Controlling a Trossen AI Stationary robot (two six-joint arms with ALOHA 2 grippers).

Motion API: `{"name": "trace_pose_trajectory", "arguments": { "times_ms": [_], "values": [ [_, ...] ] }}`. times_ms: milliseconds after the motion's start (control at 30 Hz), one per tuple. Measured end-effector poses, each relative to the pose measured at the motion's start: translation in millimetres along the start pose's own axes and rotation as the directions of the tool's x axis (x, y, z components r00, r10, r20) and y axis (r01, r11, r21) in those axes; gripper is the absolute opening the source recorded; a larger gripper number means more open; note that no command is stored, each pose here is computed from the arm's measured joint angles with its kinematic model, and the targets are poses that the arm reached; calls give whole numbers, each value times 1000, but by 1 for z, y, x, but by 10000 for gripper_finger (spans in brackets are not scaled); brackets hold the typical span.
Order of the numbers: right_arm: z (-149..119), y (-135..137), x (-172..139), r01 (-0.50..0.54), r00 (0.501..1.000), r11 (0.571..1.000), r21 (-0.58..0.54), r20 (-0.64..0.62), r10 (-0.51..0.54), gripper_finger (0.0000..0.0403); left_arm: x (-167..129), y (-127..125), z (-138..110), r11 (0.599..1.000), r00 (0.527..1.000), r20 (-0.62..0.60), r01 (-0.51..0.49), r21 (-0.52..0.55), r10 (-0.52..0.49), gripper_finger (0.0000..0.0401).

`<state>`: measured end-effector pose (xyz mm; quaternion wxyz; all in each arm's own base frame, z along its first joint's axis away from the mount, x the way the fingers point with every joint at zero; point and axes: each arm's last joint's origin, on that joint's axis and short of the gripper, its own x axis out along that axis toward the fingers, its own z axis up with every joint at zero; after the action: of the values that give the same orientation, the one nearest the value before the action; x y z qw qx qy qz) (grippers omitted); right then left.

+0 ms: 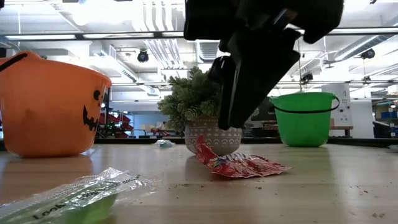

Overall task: Sort candy
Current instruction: Put the red candy into the orange bucket

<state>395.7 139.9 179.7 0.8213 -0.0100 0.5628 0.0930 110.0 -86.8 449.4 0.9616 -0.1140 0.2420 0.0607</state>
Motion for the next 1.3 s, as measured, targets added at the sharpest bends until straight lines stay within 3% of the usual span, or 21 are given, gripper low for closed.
{"name": "trace_pose_trajectory", "arguments": {
  "times_ms": [400,1000,1133,1300],
  "values": [
    [-3,-3,6,-26,999,1000,-4,-31,26,189,0,0,0,1000,1000,-3,1,2,-1,107],
    [-12,-4,46,-10,993,1000,-20,-119,8,189,0,0,0,1000,1000,-8,6,1,-6,107],
    [-13,-4,48,-11,992,1000,1,-125,11,164,0,0,0,1000,1000,-8,7,1,-7,107],
    [-20,-6,53,-15,989,999,31,-146,19,93,0,0,0,1000,1000,-8,7,1,-7,107]
  ]
}}
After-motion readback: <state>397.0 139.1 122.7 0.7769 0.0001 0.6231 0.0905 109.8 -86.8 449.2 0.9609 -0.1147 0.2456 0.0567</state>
